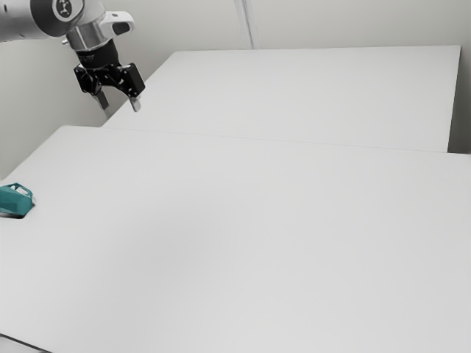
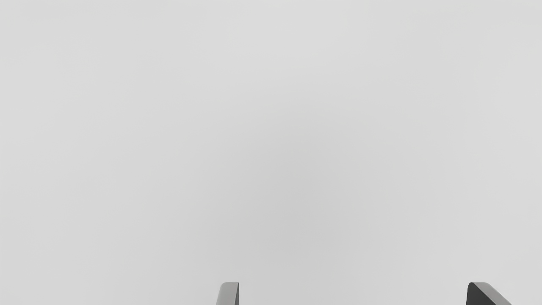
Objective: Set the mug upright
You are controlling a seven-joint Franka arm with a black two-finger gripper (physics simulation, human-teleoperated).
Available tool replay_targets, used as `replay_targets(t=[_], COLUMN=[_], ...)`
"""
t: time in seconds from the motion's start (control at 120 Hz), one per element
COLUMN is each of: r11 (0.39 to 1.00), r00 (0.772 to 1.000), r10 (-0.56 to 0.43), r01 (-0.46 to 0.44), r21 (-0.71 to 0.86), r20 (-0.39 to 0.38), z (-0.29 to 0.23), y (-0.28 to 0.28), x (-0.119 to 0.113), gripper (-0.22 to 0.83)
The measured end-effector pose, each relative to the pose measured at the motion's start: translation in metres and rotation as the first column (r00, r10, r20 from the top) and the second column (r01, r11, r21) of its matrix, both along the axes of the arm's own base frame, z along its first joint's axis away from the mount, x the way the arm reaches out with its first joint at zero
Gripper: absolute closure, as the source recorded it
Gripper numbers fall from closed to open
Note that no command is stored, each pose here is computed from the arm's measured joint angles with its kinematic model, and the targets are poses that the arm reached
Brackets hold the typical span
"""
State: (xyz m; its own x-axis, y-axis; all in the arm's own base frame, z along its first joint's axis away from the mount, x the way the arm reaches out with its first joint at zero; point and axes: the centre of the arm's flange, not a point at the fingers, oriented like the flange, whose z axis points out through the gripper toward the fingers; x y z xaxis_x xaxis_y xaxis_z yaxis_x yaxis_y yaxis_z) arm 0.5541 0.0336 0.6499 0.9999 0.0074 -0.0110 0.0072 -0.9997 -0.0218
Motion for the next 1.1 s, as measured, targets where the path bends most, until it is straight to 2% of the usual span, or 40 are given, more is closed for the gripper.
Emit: replay_targets(t=[0.292,0.425,0.583,0.833,1.1], r11=[1.000,1.000,0.996,0.977,0.964], r00=[1.000,1.000,0.996,0.977,0.963], r10=[-0.017,0.008,0.088,0.212,0.263], r01=[0.017,-0.008,-0.088,-0.212,-0.264], r21=[0.001,0.002,0.001,-0.001,-0.013], r20=[0.006,0.002,-0.008,-0.021,-0.051], z=[0.004,0.003,0.001,-0.004,-0.026], y=[-0.008,0.008,0.055,0.142,0.226], x=[0.002,0.001,-0.005,-0.023,-0.040], gripper=[0.02,0.02,0.02,0.02,0.02])
